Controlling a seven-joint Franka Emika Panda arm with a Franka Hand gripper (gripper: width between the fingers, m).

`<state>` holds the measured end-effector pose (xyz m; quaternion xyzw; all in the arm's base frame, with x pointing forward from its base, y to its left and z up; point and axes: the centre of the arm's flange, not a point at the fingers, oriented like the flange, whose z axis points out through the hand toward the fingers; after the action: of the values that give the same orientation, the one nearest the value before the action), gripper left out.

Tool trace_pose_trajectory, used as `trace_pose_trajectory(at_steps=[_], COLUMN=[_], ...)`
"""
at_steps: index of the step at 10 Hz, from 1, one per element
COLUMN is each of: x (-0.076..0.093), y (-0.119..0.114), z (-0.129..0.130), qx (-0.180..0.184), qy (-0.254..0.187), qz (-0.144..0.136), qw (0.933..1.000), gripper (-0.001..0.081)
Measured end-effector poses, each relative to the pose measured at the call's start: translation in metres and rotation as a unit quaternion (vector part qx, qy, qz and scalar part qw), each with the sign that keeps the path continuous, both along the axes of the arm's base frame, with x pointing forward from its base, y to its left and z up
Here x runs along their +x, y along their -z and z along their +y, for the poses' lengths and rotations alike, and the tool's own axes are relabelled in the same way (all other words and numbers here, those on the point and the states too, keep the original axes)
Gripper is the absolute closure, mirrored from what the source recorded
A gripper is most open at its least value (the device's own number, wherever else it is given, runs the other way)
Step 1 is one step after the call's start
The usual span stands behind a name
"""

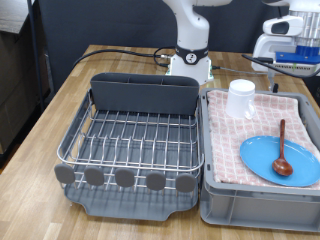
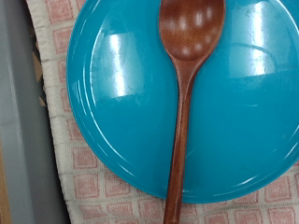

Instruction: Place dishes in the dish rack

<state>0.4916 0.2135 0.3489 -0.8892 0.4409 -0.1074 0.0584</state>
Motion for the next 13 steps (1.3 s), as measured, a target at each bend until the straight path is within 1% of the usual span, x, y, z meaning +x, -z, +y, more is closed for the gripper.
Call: trace_pose_trajectory(at_steps=[3, 7, 13], x=[-0.001, 0.000, 0.000], y=[0.003, 0.036, 0.078], z=[0.000, 0.002, 0.008], qx=[-0.012, -0.024, -0.019], qy=[-0.003, 0.020, 0.026], qz=[0.000, -0.005, -0.014], qw=[0.9999, 0.9995, 0.9994], gripper=[0.0003, 0.0003, 0.0003])
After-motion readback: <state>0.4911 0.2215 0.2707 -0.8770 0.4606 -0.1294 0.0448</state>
